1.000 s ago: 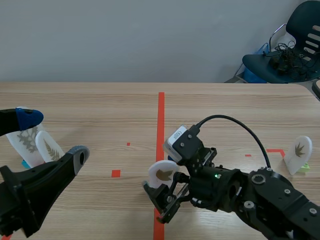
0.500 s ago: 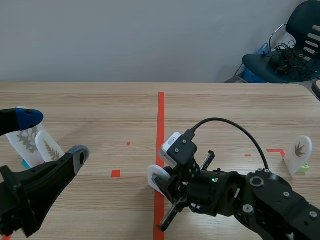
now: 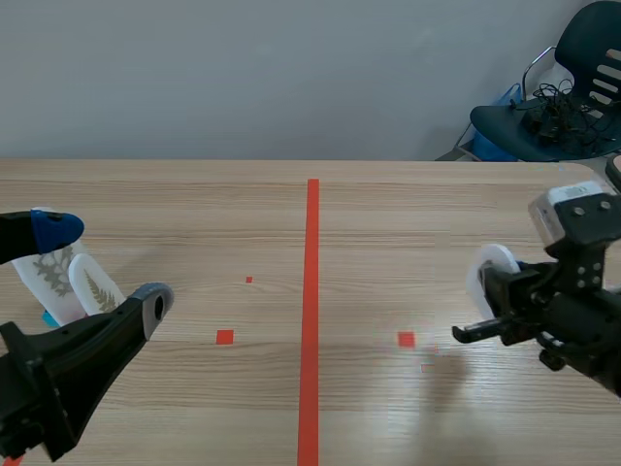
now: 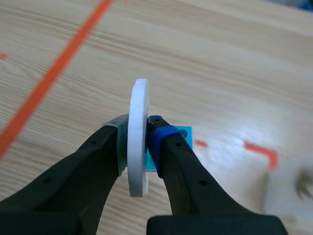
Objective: Do the leaf sorting experiment
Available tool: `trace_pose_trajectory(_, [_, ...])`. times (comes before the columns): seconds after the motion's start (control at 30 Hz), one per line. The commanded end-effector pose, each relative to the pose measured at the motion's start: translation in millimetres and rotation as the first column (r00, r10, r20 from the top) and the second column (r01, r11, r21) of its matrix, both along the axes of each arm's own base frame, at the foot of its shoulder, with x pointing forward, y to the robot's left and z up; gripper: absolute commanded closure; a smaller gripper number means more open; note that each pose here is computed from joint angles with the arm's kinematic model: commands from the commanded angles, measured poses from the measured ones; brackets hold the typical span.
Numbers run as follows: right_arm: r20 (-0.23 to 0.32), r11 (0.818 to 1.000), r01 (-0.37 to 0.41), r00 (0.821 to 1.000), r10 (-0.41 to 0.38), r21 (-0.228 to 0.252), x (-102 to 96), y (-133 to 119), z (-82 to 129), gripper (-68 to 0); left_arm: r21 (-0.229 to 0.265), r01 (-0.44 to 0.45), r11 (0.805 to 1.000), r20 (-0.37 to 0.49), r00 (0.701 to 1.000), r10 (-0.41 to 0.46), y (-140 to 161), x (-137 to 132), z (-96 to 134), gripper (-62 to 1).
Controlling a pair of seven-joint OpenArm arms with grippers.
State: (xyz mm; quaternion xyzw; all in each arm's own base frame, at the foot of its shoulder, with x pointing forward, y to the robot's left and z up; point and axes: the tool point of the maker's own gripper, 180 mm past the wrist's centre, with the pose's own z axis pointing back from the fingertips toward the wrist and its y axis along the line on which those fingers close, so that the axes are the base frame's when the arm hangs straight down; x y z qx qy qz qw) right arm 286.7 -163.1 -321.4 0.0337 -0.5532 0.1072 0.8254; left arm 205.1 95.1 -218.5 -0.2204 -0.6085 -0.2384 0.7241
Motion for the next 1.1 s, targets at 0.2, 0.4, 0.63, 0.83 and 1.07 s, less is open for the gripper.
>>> trace_pose_trajectory(0.2, [-0.004, 0.986, 0.165, 0.986, -0.165, 0.040, 2.1, -51, -9, -2.2, -0.016, -0.003, 1.000, 0.013, 1.000, 0.003, 0, 1, 4, -62.3])
trace_pose_trajectory(0.4, [-0.031, 0.971, 0.233, 0.972, -0.232, 0.051, 3.1, -74, -39, -2.2, -0.016, -0.003, 1.000, 0.015, 1.000, 0.003, 0, 1, 5, -62.3])
trace_pose_trajectory(0.63, [-0.022, 0.965, 0.259, 0.966, -0.259, 0.036, 4.1, -86, -38, -9.6, -0.015, -0.003, 1.000, 0.015, 1.000, 0.003, 0, 1, 5, -62.3])
trace_pose_trajectory(0.83, [-0.009, 0.969, 0.247, 0.969, -0.247, 0.014, 5.2, -90, -34, -33.5, -0.016, -0.003, 1.000, 0.015, 1.000, 0.003, 0, 1, 5, -62.3])
trace_pose_trajectory(1.07, [0.149, 0.971, 0.237, 0.961, -0.232, -0.012, 27.2, -96, 41, -40.8, -0.015, -0.003, 1.000, 0.015, 1.000, 0.003, 0, 1, 5, -62.3])
